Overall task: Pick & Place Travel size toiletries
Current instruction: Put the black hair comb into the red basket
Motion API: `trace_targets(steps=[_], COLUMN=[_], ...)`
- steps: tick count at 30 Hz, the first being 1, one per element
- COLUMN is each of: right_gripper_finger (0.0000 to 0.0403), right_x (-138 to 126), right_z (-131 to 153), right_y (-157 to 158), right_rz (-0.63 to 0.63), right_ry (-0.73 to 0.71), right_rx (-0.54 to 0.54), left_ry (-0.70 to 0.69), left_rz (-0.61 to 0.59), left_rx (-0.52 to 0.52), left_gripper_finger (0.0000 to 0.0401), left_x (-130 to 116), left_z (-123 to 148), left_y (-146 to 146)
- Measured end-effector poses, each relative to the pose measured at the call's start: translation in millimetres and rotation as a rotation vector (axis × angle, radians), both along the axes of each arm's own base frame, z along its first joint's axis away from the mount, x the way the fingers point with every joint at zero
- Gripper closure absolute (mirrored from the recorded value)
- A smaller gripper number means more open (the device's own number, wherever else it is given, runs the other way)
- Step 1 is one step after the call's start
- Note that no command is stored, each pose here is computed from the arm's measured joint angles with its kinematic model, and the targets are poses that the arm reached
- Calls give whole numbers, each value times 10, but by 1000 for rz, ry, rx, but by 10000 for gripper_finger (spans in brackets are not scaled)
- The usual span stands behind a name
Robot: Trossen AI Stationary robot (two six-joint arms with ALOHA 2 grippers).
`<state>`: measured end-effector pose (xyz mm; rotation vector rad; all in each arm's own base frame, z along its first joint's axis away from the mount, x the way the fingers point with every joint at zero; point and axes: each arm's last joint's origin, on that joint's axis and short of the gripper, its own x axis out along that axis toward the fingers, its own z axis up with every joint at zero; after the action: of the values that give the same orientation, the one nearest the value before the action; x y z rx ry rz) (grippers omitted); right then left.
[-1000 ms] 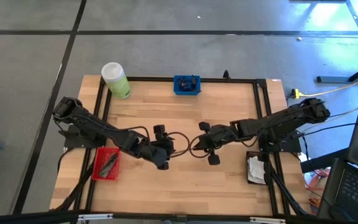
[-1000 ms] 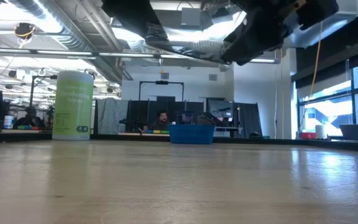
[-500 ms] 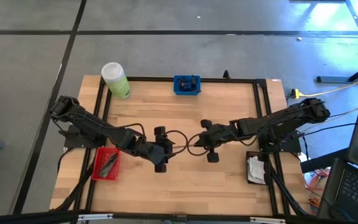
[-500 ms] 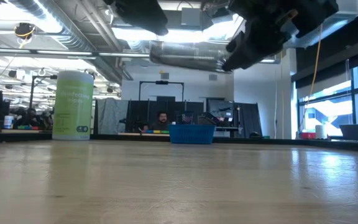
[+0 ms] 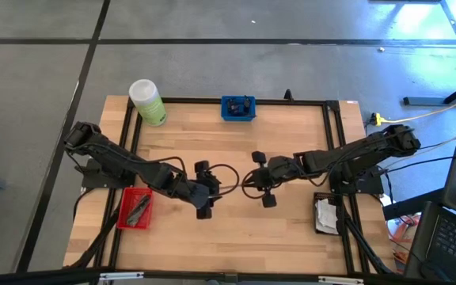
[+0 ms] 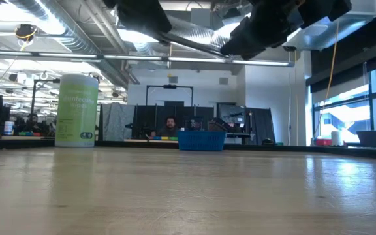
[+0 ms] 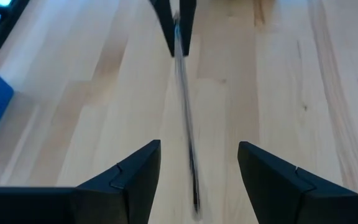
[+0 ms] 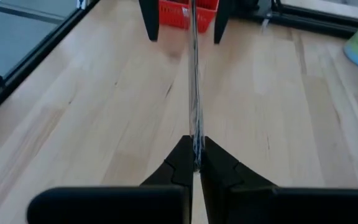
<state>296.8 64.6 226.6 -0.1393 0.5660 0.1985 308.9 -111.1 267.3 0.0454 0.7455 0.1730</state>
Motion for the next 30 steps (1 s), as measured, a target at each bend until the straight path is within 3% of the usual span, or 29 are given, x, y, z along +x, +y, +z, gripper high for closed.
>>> trace_targets(steps=[8, 24, 30], right_gripper_finger=[391, 391, 391], right_x=[3, -3, -5], right_z=[8, -1, -5], right_y=[11, 11, 11], right_rz=[15, 19, 21], right_ry=[-11, 0, 4], right_rx=[-3, -1, 0], left_ry=[7, 3, 7], left_rz=[27, 44, 68], left_rx=[-10, -11, -42], left_gripper_finger=[214, 386, 388], left_x=[-11, 1, 20], left_z=[-9, -8, -12], left_y=[6, 38, 98])
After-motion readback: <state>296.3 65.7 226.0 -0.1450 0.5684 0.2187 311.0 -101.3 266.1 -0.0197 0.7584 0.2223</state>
